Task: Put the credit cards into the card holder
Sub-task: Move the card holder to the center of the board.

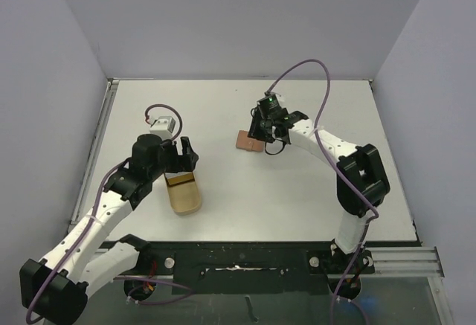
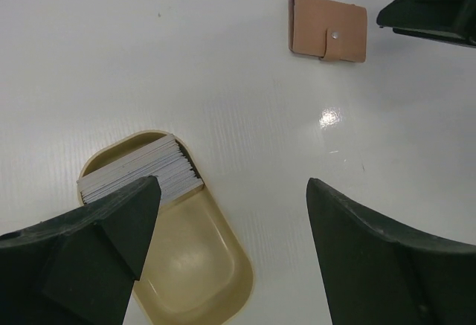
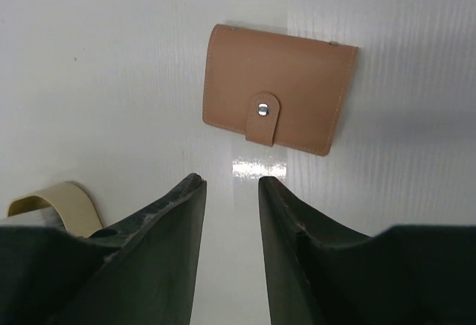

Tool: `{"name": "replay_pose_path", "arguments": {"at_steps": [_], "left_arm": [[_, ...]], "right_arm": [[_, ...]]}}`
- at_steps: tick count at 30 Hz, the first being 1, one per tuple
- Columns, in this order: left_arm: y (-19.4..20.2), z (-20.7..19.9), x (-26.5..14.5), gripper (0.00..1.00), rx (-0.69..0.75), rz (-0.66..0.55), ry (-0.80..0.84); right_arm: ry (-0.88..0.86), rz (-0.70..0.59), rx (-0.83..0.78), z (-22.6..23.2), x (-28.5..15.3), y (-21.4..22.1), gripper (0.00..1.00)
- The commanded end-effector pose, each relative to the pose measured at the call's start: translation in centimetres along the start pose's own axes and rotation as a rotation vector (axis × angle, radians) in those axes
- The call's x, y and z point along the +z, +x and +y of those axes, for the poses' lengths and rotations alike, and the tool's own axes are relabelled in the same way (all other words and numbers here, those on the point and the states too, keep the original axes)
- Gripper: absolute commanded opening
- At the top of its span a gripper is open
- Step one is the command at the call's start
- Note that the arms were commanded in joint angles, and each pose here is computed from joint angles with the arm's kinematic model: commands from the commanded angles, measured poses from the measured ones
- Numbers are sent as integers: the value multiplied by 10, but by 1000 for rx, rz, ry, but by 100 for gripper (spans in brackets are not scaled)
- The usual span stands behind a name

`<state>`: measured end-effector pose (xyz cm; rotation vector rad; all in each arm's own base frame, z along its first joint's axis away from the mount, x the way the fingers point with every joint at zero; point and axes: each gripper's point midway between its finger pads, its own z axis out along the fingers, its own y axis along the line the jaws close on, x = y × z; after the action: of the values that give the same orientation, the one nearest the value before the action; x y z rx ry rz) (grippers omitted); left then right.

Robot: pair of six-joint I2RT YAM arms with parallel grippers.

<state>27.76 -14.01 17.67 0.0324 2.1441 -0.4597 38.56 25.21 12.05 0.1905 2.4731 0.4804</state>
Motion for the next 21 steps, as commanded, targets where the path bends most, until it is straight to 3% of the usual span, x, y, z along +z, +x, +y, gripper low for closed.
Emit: {"name": "replay_pose_path", "arguments": {"at_steps": [1,10,21], "left_arm": [[-40,-4,-8,78,36,-152,10],[-45,-3,-14,78,22,-174,41],[-47,0,-15,78,19,-182,38]], "right_arm": [[58,-74,32,10,16,-27,35],[180,-12,25,1,65,-16,38],[282,80,-23,-26,91,16,40]]}}
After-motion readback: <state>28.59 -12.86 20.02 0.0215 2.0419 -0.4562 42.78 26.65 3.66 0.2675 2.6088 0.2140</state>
